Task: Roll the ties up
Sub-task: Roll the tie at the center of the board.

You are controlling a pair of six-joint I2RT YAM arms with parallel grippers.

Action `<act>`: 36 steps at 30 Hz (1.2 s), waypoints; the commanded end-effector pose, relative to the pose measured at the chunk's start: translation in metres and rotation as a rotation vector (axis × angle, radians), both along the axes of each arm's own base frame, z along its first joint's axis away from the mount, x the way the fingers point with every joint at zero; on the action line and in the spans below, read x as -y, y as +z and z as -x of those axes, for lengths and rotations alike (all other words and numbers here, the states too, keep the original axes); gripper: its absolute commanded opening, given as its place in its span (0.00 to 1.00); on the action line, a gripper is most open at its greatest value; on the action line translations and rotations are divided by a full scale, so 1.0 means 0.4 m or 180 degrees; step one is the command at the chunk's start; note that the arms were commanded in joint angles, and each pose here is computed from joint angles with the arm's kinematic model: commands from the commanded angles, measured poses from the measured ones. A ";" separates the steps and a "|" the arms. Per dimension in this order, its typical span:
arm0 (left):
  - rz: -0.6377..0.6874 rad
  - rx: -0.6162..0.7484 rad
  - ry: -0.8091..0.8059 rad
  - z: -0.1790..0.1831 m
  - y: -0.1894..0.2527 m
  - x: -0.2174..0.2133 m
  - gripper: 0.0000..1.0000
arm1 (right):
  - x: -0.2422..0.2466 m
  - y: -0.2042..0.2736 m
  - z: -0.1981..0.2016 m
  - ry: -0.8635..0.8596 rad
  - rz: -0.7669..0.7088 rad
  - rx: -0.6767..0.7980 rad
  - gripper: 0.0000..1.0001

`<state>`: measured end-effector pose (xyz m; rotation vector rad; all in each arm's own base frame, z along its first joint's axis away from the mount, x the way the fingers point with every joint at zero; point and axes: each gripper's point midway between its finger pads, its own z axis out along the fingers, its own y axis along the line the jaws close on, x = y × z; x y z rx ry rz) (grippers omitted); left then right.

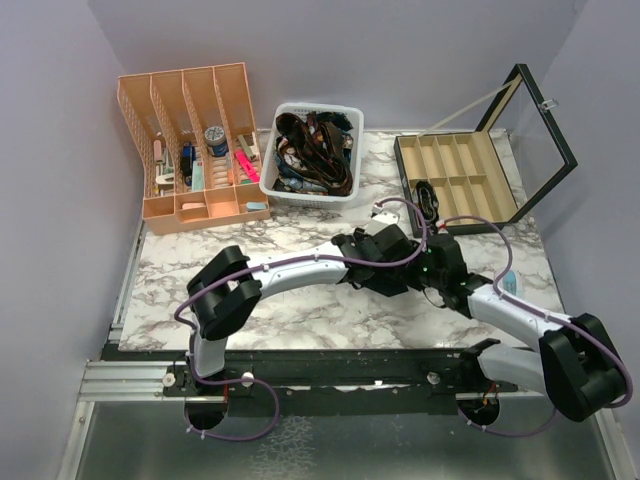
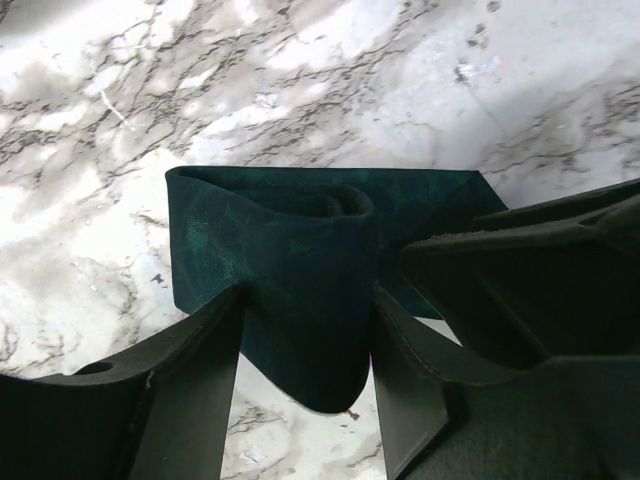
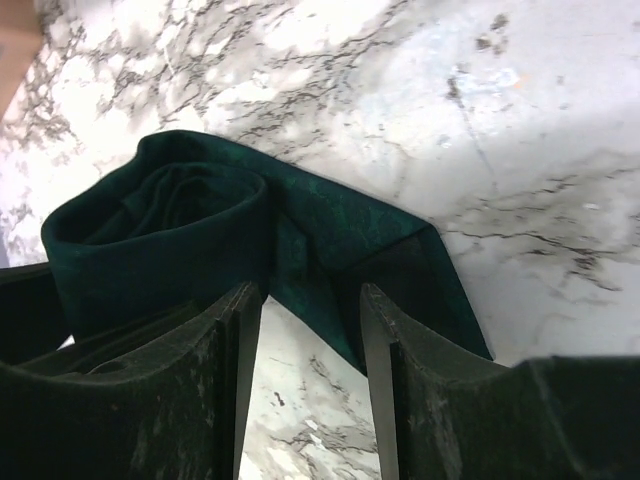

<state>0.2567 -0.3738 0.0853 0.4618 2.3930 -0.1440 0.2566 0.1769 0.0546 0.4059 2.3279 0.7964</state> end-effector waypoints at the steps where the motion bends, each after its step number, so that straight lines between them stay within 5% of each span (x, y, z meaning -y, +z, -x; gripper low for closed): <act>1: 0.0443 0.0073 -0.0203 0.002 0.086 0.044 0.56 | 0.069 -0.024 0.015 -0.0245 0.0324 -0.0140 0.51; 11: 0.0997 0.0013 -0.0589 0.015 0.146 0.102 0.62 | 0.162 0.041 -0.003 -0.0639 0.0595 -0.0036 0.58; 25: 0.1870 0.0413 -0.0158 -0.048 0.297 -0.086 0.76 | -0.052 0.207 0.003 0.0870 -0.0410 0.0476 0.83; 36: 0.1731 0.0173 0.0210 -0.076 0.200 -0.174 0.77 | -0.083 0.161 -0.026 0.1198 -0.0258 0.0134 0.90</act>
